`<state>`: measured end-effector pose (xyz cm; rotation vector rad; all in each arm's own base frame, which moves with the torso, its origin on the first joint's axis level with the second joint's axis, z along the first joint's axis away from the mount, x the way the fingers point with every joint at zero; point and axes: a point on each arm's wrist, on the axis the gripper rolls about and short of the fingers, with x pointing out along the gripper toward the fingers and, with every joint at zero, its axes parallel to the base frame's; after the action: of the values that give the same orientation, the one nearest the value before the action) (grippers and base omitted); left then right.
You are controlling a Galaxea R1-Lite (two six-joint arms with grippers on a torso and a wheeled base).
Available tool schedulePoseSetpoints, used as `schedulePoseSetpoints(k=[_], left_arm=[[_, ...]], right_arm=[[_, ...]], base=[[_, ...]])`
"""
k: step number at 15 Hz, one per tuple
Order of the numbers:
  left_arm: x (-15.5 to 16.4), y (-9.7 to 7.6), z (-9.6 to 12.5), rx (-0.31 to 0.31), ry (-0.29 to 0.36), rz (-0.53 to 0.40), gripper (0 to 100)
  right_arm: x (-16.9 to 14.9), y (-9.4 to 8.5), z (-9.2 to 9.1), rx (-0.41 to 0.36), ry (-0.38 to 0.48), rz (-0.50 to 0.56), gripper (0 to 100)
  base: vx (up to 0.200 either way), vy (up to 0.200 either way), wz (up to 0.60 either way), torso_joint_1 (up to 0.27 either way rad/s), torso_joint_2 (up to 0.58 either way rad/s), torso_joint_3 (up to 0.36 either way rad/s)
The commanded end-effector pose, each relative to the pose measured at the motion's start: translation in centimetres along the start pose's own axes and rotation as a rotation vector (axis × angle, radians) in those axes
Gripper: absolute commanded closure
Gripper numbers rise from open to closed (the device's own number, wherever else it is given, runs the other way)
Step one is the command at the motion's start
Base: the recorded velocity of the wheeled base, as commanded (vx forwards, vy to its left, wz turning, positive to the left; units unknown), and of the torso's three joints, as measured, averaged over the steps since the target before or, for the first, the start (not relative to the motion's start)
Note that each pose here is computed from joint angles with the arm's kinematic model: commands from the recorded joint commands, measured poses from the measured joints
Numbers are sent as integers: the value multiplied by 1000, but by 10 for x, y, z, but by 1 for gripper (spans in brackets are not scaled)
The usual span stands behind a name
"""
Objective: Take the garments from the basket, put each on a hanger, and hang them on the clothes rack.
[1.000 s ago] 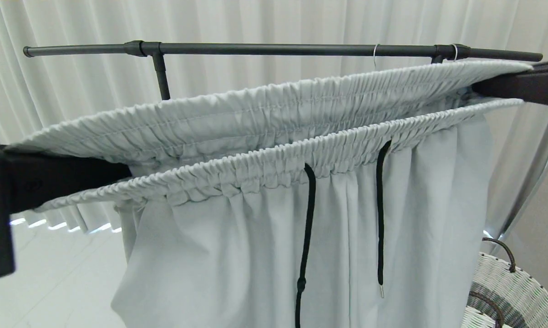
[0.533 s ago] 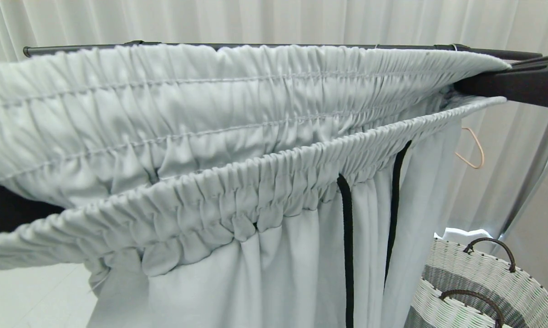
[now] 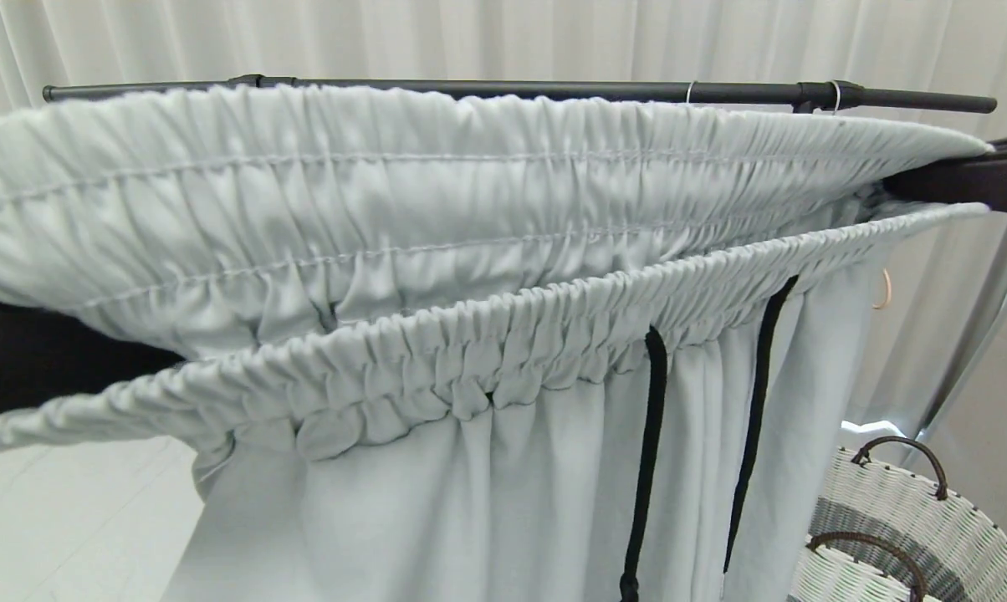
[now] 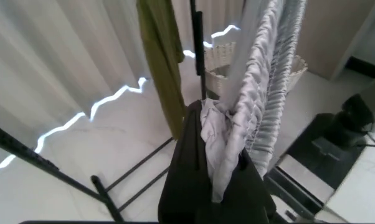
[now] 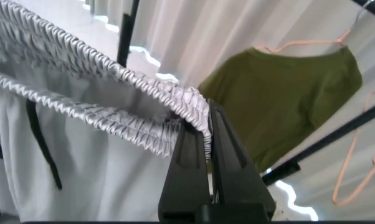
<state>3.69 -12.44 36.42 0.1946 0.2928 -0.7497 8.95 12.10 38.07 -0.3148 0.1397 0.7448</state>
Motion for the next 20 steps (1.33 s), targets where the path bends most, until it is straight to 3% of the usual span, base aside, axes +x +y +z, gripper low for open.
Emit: schedulePoseSetpoints(k=[1, 3, 4, 7, 9, 12, 18, 19, 20], left_arm=[[26, 18, 21, -13, -5, 201, 100], [38, 20, 32, -43, -41, 238, 100], [46, 22, 33, -27, -28, 261, 100], [66, 16, 37, -15, -8, 266, 100], [74, 13, 43, -27, -34, 263, 100], [70, 15, 46, -43, -67, 270, 100], [61, 19, 46, -50, -83, 277, 100], [61, 19, 46, -50, -83, 277, 100], [60, 20, 46, -55, -86, 283, 100]], right_arm=[[-22, -13, 9, 8, 17, -44, 100], [-33, -14, 5, 13, 67, -34, 100], [-39, -14, -1, 28, 79, -31, 100], [-48, -15, -5, 32, 63, -27, 100], [-40, -11, -2, 30, 52, -8, 100], [-16, -6, 3, 30, 49, -4, 100], [-15, -5, -2, 27, 67, 1, 100], [-13, -4, -7, 21, 86, 4, 0], [-15, -3, -12, 16, 95, 8, 0]], base=[[0, 0, 0, 0, 0, 0], [0, 0, 0, 0, 0, 0], [0, 0, 0, 0, 0, 0], [0, 0, 0, 0, 0, 0], [0, 0, 0, 0, 0, 0], [0, 0, 0, 0, 0, 0], [0, 0, 0, 0, 0, 0], [0, 0, 0, 0, 0, 0], [0, 0, 0, 0, 0, 0]])
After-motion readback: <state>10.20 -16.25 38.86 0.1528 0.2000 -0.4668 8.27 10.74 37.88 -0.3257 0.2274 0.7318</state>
